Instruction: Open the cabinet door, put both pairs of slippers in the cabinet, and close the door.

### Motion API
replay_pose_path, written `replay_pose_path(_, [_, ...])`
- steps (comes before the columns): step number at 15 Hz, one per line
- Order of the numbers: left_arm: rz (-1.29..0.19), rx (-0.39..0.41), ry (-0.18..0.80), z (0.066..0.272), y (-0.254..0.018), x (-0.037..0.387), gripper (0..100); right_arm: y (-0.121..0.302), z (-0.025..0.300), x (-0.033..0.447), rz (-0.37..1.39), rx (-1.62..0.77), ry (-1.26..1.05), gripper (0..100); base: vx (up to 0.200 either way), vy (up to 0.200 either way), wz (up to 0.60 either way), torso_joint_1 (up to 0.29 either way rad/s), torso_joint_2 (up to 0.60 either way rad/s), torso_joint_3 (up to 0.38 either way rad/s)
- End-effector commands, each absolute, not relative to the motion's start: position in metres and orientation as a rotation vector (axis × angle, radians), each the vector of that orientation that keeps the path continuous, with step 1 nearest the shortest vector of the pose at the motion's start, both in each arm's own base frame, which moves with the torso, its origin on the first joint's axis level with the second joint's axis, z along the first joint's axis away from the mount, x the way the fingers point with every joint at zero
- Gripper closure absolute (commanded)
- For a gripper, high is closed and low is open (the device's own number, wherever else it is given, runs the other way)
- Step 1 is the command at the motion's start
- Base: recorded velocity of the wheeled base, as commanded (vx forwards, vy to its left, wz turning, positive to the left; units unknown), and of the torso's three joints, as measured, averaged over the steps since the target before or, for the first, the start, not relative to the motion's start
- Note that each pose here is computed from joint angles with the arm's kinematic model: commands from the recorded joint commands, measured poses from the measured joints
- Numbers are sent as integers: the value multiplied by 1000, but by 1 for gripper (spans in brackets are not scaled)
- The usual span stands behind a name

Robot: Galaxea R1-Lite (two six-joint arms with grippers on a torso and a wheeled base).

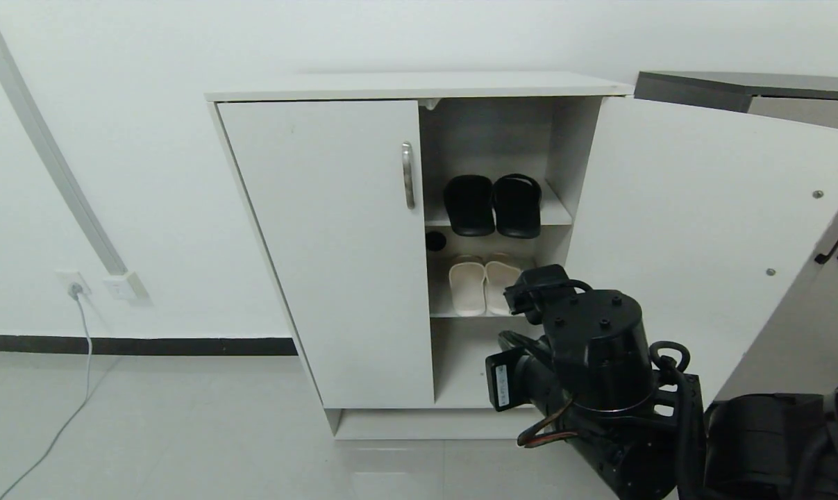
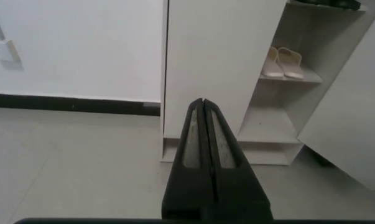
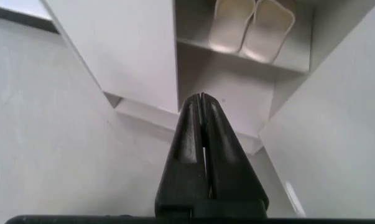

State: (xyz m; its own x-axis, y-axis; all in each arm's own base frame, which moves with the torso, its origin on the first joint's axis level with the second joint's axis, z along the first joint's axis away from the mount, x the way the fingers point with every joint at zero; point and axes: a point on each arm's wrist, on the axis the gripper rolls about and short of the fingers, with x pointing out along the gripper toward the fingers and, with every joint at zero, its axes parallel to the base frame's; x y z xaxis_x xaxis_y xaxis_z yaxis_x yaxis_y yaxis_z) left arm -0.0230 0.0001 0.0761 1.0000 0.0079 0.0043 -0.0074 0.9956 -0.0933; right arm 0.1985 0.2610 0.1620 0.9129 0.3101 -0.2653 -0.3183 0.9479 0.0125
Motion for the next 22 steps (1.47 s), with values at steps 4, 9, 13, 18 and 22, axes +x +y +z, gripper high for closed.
replay_pose_path(4, [9, -94, -3, 76, 0, -23, 100, 257, 157, 200, 318, -58, 271, 100, 0, 0, 0, 0, 0, 0])
replay_pose_path(9, [9, -94, -3, 76, 0, -23, 100, 257, 156, 200, 318, -59, 272, 100, 0, 0, 0, 0, 0, 0])
replay_pose_path(13, [9, -95, -4, 76, 0, -23, 100, 257, 155, 200, 317, -63, 274, 100, 0, 0, 0, 0, 0, 0])
replay_pose_path(18, [9, -95, -4, 76, 0, -23, 100, 257, 154, 199, 320, -67, 278, 100, 0, 0, 0, 0, 0, 0])
replay_pose_path(22, [9, -94, -3, 76, 0, -23, 100, 257, 154, 200, 320, -65, 277, 100, 0, 0, 0, 13, -187, -304])
